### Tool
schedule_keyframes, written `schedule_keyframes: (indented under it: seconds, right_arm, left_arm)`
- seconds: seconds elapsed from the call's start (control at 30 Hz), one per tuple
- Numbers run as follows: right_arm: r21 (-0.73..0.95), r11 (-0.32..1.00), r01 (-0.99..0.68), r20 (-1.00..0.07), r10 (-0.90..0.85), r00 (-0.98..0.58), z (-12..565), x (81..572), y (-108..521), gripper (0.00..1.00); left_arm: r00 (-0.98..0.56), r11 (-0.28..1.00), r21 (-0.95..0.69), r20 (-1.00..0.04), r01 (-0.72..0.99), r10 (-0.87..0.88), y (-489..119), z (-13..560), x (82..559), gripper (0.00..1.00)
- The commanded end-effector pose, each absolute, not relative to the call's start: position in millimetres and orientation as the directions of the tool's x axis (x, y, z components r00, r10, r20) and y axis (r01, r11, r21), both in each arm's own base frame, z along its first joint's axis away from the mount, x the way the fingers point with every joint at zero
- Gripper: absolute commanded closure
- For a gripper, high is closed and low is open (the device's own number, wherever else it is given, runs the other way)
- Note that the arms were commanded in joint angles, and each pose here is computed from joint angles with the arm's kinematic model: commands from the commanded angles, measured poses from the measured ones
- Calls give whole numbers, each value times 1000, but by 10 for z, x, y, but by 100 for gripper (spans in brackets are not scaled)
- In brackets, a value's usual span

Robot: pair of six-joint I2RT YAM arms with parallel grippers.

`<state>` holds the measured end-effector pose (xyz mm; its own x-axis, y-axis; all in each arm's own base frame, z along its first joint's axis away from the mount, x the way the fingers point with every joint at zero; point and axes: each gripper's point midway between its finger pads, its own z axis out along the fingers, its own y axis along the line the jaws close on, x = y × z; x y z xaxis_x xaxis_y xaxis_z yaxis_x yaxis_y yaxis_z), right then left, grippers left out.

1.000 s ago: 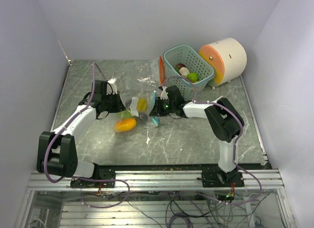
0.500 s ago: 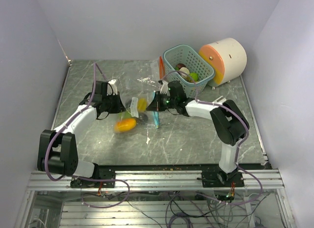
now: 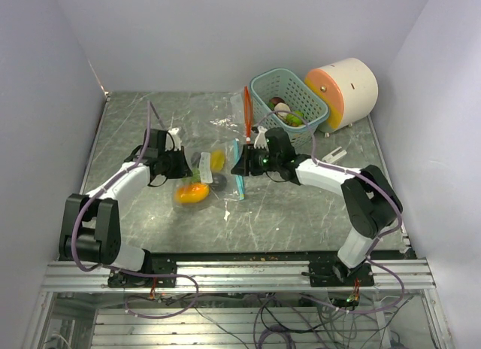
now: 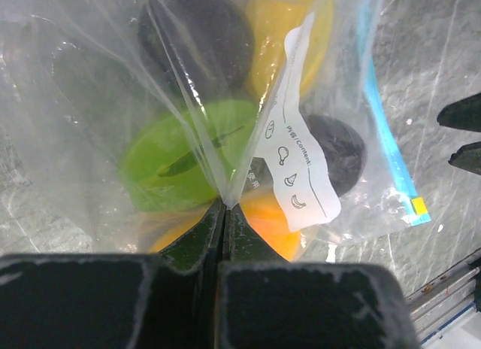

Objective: Open the zip-top bag and remove the fake food
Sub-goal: Adjust the zipper food storage bag at the center of the board.

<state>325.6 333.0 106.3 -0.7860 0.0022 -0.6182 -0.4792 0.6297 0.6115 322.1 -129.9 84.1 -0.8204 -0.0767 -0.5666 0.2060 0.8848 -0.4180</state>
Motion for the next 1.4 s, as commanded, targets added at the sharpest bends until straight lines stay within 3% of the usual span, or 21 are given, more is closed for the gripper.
schedule_keyframes:
  seconds: [0.0,0.07,0.13,0.2,0.67,1.1,1.37]
  right_arm:
    - [587,672,-451,-597,-16,-802,890,3141,3208,60]
    - [578,689,-437,-604,1,-797,877,3183,3188,68]
    - [561,723,-402,-608,31,-793,862,3290,3144,90]
    - [540,761,-360,-611,60,-789,848,3446,3097,100]
    - [522,802,-292,-593,94,-800,482,4024,3172,100]
    - [573,767,-288,-546,94,-833,184,4073,3223,100]
    - [577,761,-297,-556,99,-826,302,4092,3237,100]
  left_arm:
    - [-849,906,-380,-526,184,-48,-1211,635,3173,93]
    - [-864,914,-364,-502,178,-32,-1198,552,3137,93]
    - [-873,920,-350,-488,176,-18,-1196,499,3112,93]
    - [-879,923,-345,-477,173,-14,-1195,460,3091,93]
    - [-883,926,-333,-469,177,1,-1209,443,3101,93]
    - [-879,922,-339,-476,187,3,-1222,454,3099,93]
    - [-880,925,-331,-475,186,7,-1208,453,3093,93]
